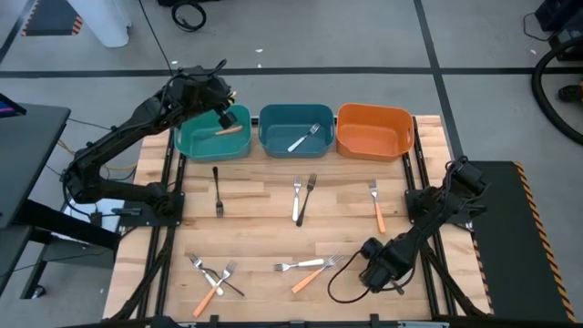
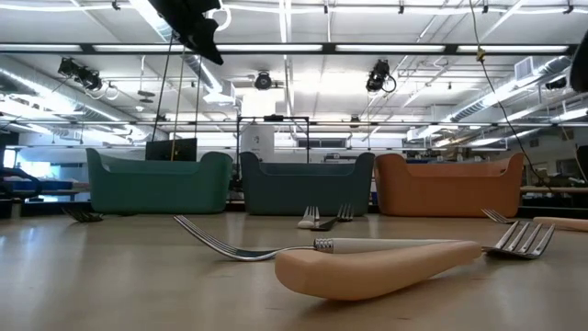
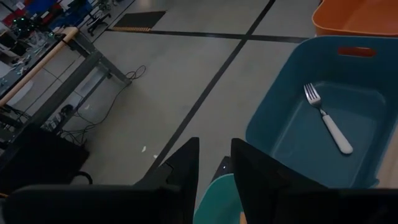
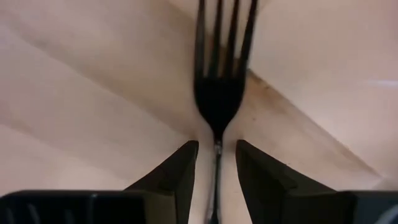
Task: Sort silverware by color (type)
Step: Put the black fork into the orange bin
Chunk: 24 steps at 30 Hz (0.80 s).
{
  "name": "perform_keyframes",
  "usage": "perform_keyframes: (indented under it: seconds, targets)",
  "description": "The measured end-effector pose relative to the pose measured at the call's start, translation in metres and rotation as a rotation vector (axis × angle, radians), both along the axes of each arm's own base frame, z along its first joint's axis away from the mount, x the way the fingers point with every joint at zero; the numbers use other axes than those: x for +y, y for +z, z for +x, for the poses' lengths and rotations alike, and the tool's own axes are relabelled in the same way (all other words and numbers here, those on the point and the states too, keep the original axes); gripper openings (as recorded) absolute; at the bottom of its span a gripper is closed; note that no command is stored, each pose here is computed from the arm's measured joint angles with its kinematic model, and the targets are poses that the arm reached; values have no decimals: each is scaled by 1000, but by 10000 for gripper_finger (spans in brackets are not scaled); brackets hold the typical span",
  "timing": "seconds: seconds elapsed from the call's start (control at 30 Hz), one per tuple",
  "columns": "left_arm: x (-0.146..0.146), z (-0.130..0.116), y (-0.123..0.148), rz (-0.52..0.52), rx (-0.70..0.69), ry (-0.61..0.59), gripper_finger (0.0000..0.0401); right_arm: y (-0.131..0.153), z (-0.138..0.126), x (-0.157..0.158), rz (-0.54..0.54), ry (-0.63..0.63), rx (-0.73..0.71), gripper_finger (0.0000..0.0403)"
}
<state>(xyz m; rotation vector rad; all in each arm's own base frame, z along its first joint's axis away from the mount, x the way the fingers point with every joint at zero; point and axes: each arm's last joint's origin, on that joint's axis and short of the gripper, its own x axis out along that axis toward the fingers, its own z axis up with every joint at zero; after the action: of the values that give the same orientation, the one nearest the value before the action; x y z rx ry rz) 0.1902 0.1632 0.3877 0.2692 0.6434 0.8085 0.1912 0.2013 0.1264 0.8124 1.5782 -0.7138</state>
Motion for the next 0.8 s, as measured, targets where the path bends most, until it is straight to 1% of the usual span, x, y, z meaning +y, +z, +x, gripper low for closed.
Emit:
perform_keyframes:
  seconds: [0.13, 0.2, 0.3, 0.43, 0.47, 0.6, 0.67, 0.73, 0.8]
  targets:
    - [0, 0, 0, 0, 0, -1, 103, -4, -3, -1, 3, -28, 0, 123]
    - [0, 0, 0, 0, -1, 0, 103, -4, -4, -2, -8, -39, 16, 113]
    - [0, 0, 0, 0, -1, 0, 103, -4, -3, -3, 3, -21, 24, 78]
    - [0, 0, 0, 0, -1, -1, 103, -4, -3, -2, 16, -24, 35, 17]
    - [0, 0, 0, 0, -1, 0, 103, -4, -3, -2, 19, -27, 39, 12]
    - [0, 0, 0, -1, -2, 0, 103, 0, -2, -4, 35, -38, 37, 18]
    - [0, 0, 0, -1, -2, 0, 103, 6, -1, -7, 50, -61, 27, 12]
    - [0, 0, 0, -2, -2, 0, 103, 13, -3, -14, 40, -90, 32, 7]
    - [0, 0, 0, -1, -2, 2, 103, 25, -1, -18, 59, -126, -9, 7]
